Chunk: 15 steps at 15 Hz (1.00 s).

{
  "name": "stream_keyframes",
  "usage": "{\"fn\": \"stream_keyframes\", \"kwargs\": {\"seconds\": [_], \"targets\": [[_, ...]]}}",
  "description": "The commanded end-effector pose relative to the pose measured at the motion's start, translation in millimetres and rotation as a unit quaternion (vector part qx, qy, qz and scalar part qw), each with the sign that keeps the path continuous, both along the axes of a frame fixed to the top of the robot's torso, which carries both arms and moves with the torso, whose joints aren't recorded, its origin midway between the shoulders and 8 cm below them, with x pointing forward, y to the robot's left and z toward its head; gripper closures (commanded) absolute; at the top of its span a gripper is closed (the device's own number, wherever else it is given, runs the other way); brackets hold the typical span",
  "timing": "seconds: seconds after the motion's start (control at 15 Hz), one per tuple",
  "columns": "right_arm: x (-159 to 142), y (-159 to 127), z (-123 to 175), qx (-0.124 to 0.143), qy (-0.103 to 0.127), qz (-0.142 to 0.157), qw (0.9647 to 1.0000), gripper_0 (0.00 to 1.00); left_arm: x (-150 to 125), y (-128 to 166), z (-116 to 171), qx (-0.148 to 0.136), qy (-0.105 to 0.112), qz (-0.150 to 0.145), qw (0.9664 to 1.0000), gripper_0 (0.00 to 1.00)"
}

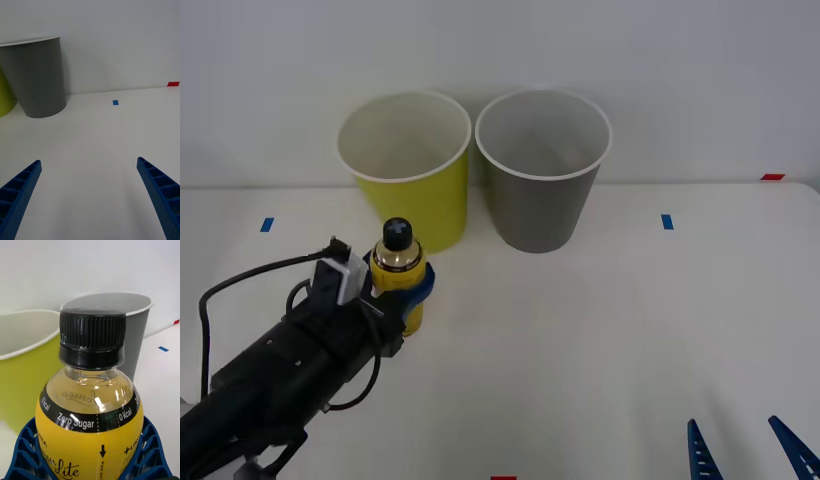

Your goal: Put cans in the gray bin and PET bottles in the light green bin.

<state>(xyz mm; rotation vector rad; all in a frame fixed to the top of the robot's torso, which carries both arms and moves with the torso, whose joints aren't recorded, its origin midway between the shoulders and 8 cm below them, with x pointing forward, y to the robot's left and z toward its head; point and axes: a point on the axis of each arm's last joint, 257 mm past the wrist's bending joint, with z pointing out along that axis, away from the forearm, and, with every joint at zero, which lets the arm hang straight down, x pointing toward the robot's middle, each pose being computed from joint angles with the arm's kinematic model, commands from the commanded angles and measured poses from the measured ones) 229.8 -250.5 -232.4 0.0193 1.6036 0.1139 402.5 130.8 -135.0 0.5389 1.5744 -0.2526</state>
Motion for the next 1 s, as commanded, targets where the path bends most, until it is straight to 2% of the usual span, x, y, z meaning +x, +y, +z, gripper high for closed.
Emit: {"fn": "stream_keyframes", "kwargs": {"seconds": [0.07, 0.2, 0.4, 0.6, 0.67, 0.87, 1.0], "targets": [[0.0, 0.0, 0.0, 0.0, 0.0, 0.0, 1.0, 0.12, -2.5, 12.4, 32.8, 0.003, -0.001, 0.022, 0.9998, 1.0], [0.0, 0.0, 0.0, 0.0, 0.0, 0.0, 1.0, 0.12, -4.2, 19.7, 45.9, 0.002, 0.0, 0.032, 0.9995, 1.0], [0.0, 0.0, 0.0, 0.0, 0.0, 0.0, 1.0, 0.12, 1.4, 33.4, 67.5, -0.01, -0.019, 0.047, 0.9987, 1.0], [0.0, 0.0, 0.0, 0.0, 0.0, 0.0, 1.0, 0.12, 1.8, 43.3, 95.6, -0.037, -0.036, 0.051, 0.9973, 1.0], [0.0, 0.0, 0.0, 0.0, 0.0, 0.0, 1.0, 0.12, 1.7, 46.3, 101.2, -0.029, -0.039, 0.054, 0.9974, 1.0], [0.0, 0.0, 0.0, 0.0, 0.0, 0.0, 1.0, 0.12, 2.0, 59.5, 112.6, -0.016, -0.016, 0.064, 0.9977, 1.0], [0.0, 0.0, 0.0, 0.0, 0.0, 0.0, 1.0, 0.12, 6.8, 61.2, 125.3, -0.006, -0.016, 0.058, 0.9982, 1.0]]}}
